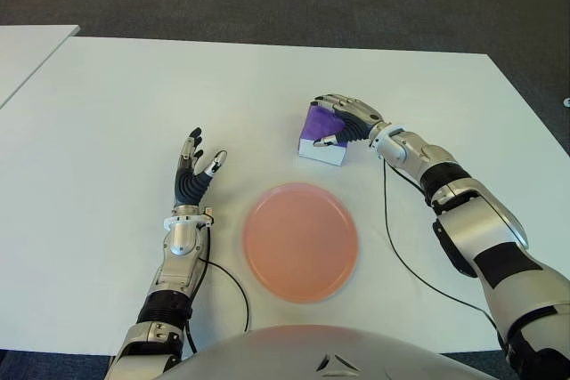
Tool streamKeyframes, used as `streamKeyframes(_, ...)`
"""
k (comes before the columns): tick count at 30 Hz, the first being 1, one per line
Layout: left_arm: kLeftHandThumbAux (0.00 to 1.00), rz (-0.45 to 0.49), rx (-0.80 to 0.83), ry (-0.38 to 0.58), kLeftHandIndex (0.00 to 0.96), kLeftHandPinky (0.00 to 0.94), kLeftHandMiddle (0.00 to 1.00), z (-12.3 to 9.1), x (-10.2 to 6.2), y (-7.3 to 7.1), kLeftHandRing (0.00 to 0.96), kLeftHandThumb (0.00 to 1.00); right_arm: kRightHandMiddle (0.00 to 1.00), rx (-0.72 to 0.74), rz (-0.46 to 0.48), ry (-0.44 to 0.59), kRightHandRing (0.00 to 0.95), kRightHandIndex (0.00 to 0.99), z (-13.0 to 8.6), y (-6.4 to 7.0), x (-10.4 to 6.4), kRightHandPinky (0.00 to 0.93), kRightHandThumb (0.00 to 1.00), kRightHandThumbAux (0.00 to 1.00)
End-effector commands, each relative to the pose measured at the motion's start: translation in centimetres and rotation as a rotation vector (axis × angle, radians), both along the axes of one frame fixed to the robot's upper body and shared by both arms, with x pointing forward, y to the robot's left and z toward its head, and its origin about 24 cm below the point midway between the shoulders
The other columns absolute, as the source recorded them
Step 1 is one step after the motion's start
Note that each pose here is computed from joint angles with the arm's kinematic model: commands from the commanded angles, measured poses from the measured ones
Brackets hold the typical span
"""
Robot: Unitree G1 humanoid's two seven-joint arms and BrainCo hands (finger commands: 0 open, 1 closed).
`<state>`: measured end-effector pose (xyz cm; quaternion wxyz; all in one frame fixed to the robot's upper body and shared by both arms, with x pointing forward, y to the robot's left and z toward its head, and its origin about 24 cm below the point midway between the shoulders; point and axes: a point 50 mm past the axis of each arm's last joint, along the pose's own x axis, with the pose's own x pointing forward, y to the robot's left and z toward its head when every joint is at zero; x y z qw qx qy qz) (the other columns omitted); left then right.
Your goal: Put the tissue paper into the plate.
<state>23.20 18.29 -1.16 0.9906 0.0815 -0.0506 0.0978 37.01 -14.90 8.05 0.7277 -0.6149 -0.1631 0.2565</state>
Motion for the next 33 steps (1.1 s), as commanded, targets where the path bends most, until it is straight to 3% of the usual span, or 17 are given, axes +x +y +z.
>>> streamKeyframes(1, 0.472, 0.014, -0.002, 0.108, 0.0, 0.0, 0.0, -2.3, -1.9, 0.0, 0.0, 0.0, 0.0, -0.03, 0.007, 0.011, 0.0, 0.002, -0.3, 0.3, 0.0, 0.0, 0.279, 0.393)
streamKeyframes(33, 0.484, 0.025, 0.0, 0.105, 0.0, 0.0, 0.0, -2.1, -2.2, 0.1, 0.0, 0.0, 0.0, -0.064, -0.044, 0.079, 0.0, 0.0, -2.4, -0.1, -0.5, 0.0, 0.273, 0.394)
